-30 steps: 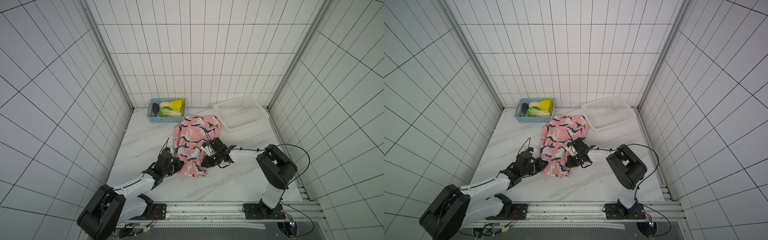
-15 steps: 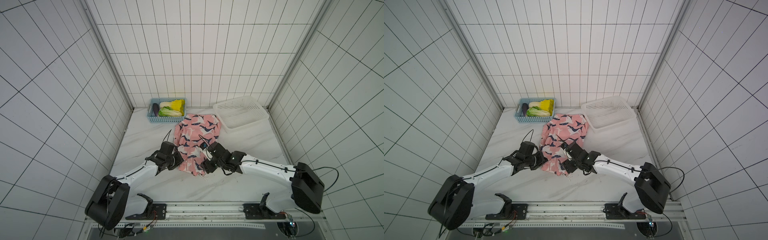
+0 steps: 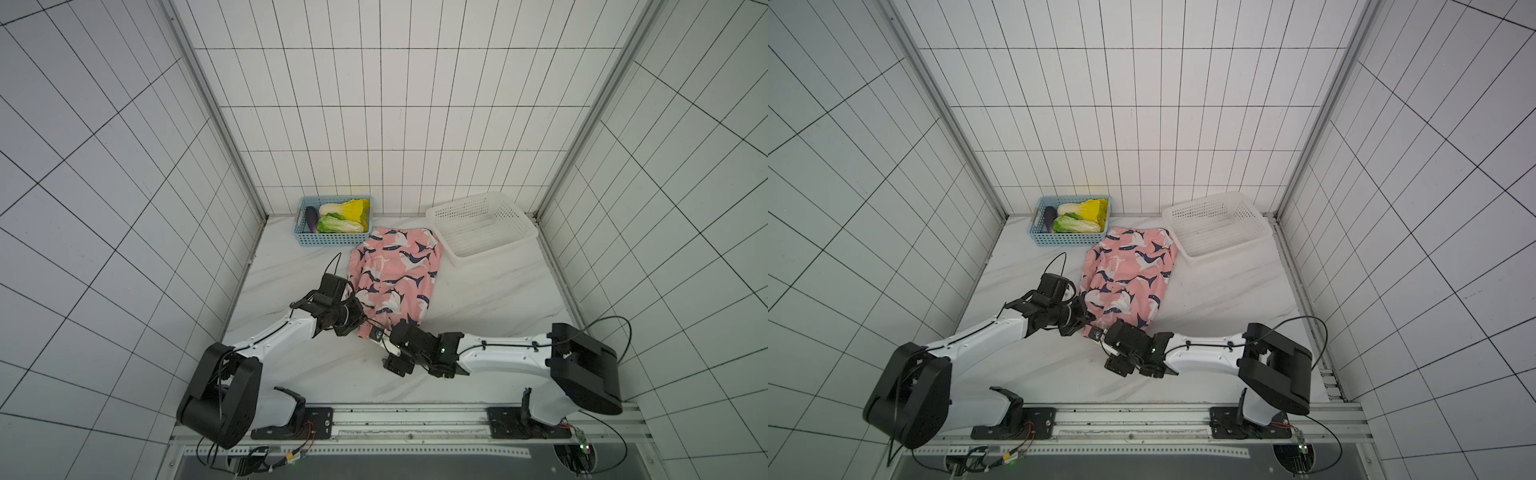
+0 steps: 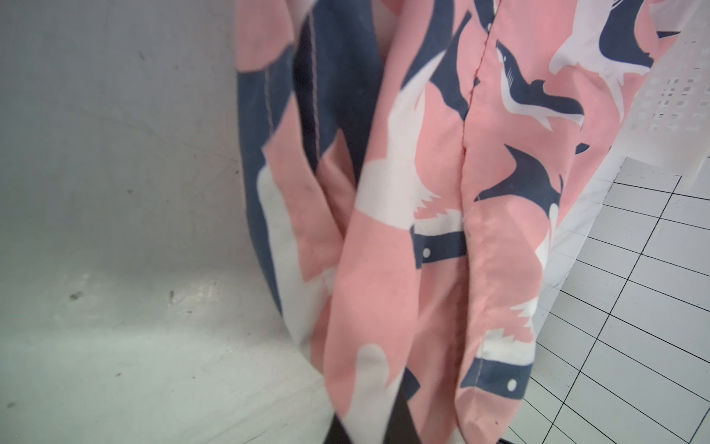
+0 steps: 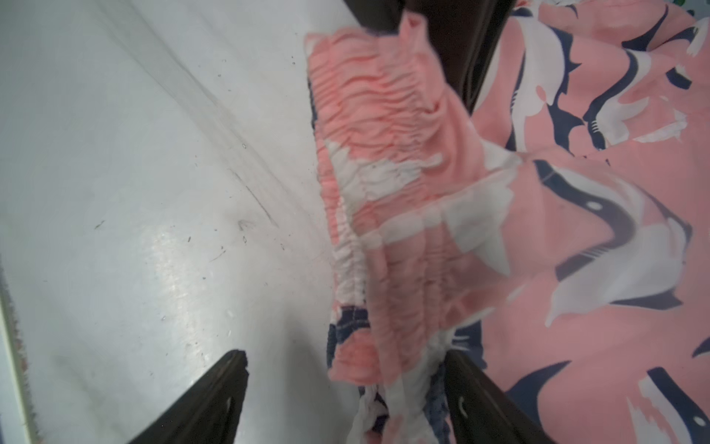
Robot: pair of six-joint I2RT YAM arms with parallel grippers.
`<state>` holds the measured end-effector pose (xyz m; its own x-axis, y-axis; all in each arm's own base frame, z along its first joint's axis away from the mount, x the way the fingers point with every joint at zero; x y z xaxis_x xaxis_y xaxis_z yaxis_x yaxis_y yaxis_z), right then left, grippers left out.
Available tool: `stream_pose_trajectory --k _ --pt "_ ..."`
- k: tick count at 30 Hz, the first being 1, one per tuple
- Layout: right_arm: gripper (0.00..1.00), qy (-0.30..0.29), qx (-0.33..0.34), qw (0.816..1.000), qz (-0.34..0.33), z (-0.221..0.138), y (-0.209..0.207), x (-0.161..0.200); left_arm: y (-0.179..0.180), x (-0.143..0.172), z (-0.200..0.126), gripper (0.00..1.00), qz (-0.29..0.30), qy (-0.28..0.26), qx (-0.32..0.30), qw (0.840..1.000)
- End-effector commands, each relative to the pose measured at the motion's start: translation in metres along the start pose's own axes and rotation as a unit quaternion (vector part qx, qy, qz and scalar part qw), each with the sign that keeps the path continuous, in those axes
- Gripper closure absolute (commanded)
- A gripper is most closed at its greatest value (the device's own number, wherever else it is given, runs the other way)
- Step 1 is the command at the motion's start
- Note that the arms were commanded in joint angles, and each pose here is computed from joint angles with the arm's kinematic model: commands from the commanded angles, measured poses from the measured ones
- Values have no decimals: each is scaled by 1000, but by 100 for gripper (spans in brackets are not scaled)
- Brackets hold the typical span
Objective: Roll up the shorts
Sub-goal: Roll the shorts at the center of the board.
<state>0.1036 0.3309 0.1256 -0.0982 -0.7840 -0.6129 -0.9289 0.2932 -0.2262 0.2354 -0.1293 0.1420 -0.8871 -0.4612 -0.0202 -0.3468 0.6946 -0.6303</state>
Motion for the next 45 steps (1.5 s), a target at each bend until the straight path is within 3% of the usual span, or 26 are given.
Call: stream_pose_trajectory --k 1,11,14,18,21,23,27,30,34,36,41,45 --pt "17 -18 51 998 -14 13 -2 -8 -6 -2 -3 100 -10 8 8 1000" --pt "21 13 226 974 -10 53 -17 7 -7 1 -7 100 -23 8 20 999" --pt "30 26 268 963 -18 56 -22 12 -3 2 -8 100 -26 5 17 1000" --pt "48 26 268 963 -15 39 -25 18 4 1 -11 100 -29 -3 4 1000" --pt "75 30 234 971 -19 26 -23 20 8 -1 -11 100 -31 -5 0 999" --pt "87 37 202 978 -24 20 -20 18 10 -2 -11 100 -28 -8 -8 1000" --pt "100 62 117 990 -44 17 -9 17 13 -3 -12 100 -21 -16 -13 1000" --pt "100 81 51 994 -47 15 -1 14 16 -2 -15 94 -19 -21 -11 1000" --pt "100 101 -52 993 -41 9 10 9 18 1 -27 45 -11 -44 -11 999" --pt "100 114 -96 988 -32 7 12 8 20 3 -38 32 -6 -65 -19 998" --pt "100 135 -190 972 31 8 2 -2 25 13 -61 28 6 -105 -20 994" --pt "100 151 -269 942 128 17 -22 -10 33 26 -73 32 13 -120 -5 993"
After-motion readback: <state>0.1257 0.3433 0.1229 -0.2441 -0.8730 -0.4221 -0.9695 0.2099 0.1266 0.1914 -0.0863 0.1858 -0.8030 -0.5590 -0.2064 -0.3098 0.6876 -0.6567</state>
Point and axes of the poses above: each gripper's point midway between its finger pads, its own z axis out along the fingers, its own y axis along the line the jaws close on, x = y × z, the point moved 9 cm from there along -z, back along the fingers, and after that the axes turned 2 degrees about z, right-handed, at the moved point
